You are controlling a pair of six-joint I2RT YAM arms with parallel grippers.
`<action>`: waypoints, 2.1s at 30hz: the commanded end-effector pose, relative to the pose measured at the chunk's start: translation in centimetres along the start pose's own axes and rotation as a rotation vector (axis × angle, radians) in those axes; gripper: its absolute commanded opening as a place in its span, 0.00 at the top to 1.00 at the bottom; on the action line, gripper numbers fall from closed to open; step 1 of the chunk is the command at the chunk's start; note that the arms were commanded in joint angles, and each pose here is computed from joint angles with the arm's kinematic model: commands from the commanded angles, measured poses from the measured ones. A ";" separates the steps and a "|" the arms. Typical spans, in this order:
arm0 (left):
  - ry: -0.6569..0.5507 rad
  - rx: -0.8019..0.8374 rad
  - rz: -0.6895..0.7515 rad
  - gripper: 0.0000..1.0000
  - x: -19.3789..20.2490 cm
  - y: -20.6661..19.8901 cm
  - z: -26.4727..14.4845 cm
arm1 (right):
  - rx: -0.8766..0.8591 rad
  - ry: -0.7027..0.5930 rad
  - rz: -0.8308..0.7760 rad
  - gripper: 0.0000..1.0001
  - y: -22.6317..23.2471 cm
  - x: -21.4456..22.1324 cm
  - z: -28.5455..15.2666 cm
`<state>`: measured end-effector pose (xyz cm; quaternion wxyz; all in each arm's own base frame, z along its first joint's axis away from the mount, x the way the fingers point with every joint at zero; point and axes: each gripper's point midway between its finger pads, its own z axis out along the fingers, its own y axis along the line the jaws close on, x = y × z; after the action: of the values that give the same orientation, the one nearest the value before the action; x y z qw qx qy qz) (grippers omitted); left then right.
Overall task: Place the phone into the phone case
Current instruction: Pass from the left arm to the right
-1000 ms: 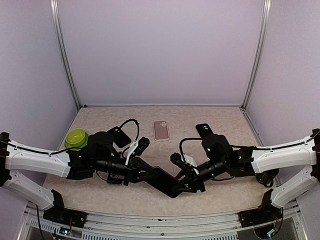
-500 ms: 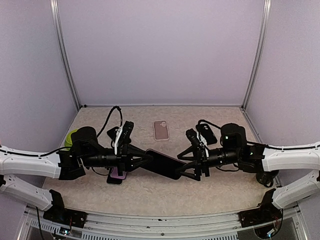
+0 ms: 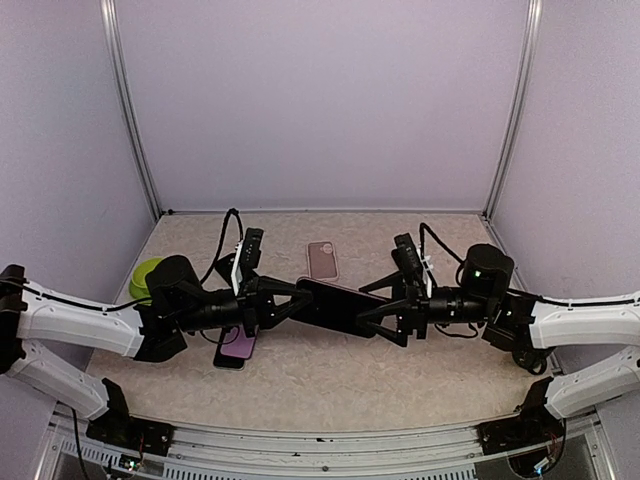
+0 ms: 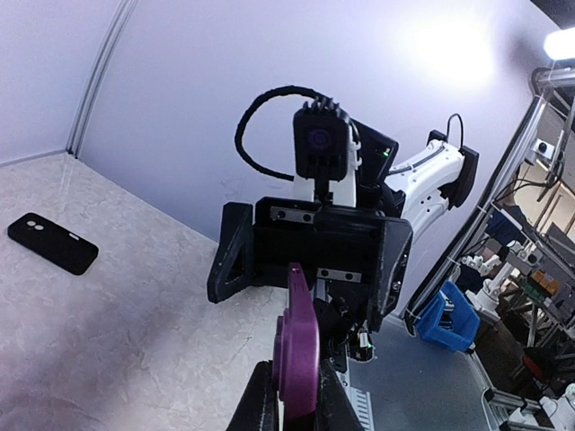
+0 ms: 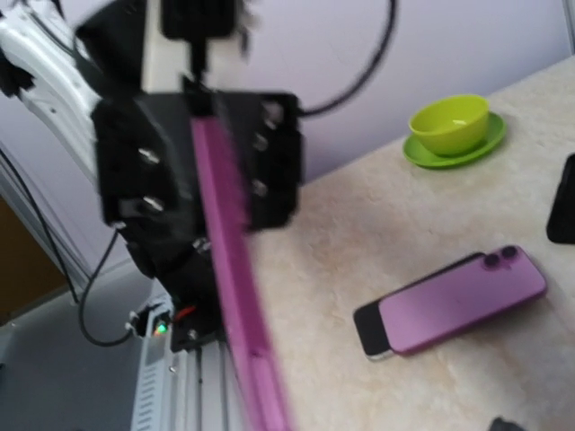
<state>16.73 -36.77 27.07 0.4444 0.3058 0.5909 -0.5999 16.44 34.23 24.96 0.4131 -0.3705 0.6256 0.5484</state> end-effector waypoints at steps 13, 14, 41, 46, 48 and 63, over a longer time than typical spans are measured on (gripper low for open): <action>-0.205 0.077 -0.033 1.00 -3.4 -0.7 0.8 | -0.098 -0.096 0.023 0.00 1.7 -0.9 -0.7; -0.204 0.080 -0.036 1.00 -3.3 -0.7 1.0 | -0.099 -0.096 0.028 0.00 1.6 -0.8 -0.7; -0.249 0.064 -0.086 1.00 -2.5 1.3 2.5 | -0.175 -0.106 0.075 0.35 2.2 -0.6 -0.3; -0.248 0.063 -0.088 1.00 -2.4 1.3 2.5 | -0.163 -0.110 0.094 0.54 2.0 -0.6 -0.2; -0.246 0.061 -0.090 1.00 -2.4 1.4 2.5 | -0.153 -0.106 0.109 0.66 1.7 -0.6 -0.1; -0.235 0.020 -0.110 0.91 -1.9 2.3 2.5 | -0.093 -0.103 0.158 1.00 0.6 -0.5 0.1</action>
<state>18.56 -39.00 26.74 0.4412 0.2262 0.5528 -0.6698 16.03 34.40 25.17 0.3774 -0.3151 0.6054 0.6260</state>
